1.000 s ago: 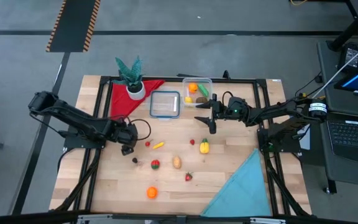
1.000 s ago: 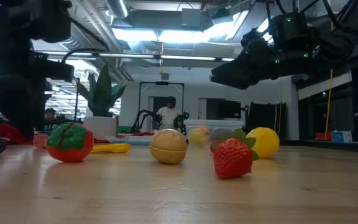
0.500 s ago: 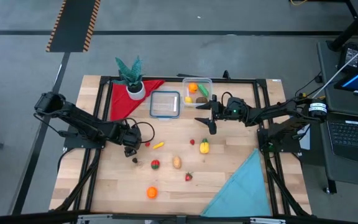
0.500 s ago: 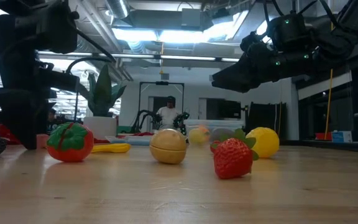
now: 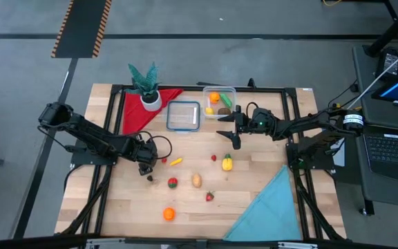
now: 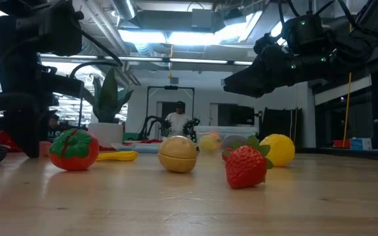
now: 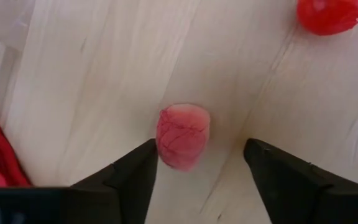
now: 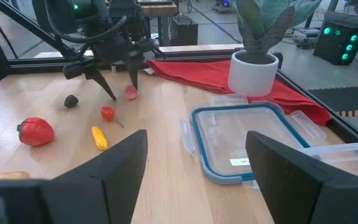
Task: Pick and placing Produce into tupperware
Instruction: Put the peach into the transparent bin
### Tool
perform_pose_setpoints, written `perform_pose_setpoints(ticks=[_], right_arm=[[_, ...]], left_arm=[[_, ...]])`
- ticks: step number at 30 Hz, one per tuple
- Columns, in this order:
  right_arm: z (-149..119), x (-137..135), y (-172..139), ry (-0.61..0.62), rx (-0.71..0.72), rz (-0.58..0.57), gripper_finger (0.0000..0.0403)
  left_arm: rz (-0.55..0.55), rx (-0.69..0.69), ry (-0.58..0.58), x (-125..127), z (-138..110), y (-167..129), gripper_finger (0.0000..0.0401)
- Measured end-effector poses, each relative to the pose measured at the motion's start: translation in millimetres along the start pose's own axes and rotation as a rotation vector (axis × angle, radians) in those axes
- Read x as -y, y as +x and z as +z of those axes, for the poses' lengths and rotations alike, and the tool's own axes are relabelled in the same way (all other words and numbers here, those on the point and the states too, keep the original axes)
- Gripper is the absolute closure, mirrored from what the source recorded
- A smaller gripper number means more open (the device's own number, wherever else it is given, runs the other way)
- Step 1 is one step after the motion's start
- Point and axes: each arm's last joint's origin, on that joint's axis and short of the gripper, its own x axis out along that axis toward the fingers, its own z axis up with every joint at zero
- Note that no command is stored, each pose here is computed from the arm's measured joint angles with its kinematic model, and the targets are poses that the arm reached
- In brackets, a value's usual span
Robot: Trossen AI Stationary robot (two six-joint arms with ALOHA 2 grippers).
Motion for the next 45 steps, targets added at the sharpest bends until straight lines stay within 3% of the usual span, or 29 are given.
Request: perform_pose_setpoints(ticks=[13,28,35,45], right_arm=[[0.0,0.0,0.0,0.0,0.0,0.0,0.0128],[0.0,0.0,0.0,0.0,0.0,0.0,0.0128],[0.0,0.0,0.0,-0.001,0.0,0.0,0.0128],[0.3,0.0,0.0,-0.007,0.003,0.0,0.0128]], left_arm=[[-0.029,0.019,-0.013,2.3,2.3,0.2,0.0263],[-0.051,0.105,-0.031,6.2,9.5,0.4,0.0313],[-0.043,0.105,-0.027,5.7,9.2,0.4,0.0383],[-0.077,0.165,-0.013,6.7,14.2,-4.1,0.0391]])
